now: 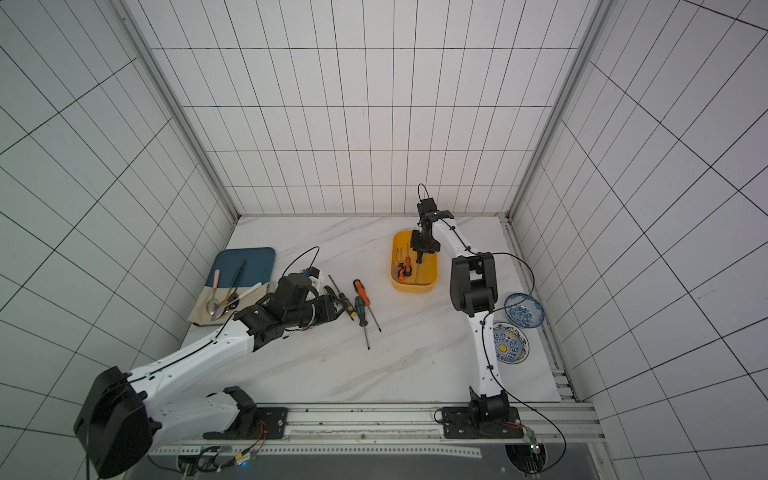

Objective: Put the screwdriver on the desktop into the storage box
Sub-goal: Place the screwdriver in the storage box, then pick up the screwdriver from the center of the board.

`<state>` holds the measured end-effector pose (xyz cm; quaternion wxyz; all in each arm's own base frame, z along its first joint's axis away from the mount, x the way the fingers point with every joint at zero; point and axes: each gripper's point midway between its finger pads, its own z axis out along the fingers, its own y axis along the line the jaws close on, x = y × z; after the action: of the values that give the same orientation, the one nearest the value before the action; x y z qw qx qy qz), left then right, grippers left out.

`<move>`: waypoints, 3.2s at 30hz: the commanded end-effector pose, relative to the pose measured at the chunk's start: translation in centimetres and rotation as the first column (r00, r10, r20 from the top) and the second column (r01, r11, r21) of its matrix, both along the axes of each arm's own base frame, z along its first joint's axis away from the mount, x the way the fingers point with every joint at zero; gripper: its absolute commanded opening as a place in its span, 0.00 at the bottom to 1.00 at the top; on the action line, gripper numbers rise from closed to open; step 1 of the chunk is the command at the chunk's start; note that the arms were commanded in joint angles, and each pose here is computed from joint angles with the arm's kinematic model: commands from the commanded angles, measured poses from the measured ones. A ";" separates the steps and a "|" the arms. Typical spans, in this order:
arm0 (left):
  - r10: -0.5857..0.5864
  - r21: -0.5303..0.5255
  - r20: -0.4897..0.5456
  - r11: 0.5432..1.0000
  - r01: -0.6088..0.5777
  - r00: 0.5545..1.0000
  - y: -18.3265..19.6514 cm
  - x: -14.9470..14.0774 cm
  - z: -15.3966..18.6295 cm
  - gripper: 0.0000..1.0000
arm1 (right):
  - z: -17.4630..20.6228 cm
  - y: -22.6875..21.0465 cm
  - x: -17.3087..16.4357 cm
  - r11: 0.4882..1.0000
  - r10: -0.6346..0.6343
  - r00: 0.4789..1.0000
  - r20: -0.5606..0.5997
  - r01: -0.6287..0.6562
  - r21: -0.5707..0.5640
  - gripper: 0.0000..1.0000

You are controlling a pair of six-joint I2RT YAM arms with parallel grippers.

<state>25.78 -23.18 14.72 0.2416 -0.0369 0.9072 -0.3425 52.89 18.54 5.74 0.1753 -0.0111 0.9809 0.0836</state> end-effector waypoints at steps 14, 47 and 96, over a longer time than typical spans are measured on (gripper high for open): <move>0.027 0.021 0.013 0.999 -0.027 1.000 0.8 0.3 0.2 0.48 | 4.9 0.9 -0.2 0.999 -0.010 0.998 0.062 0.008 0.033 0.42; 0.163 0.145 -0.069 0.978 -0.151 0.984 3.0 3.7 -1.4 0.60 | 10.2 3.4 -16.2 0.985 0.084 0.988 0.133 -0.102 0.136 0.42; 0.252 0.056 -0.142 0.967 -0.247 0.957 6.5 1.7 -3.8 0.60 | -1.7 16.9 -21.4 0.899 0.437 0.894 -0.102 -0.430 0.079 0.40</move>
<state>27.29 -16.55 10.77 0.2117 -0.1696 0.9217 -0.2774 31.79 34.88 4.26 0.1038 -0.2102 0.9605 0.1502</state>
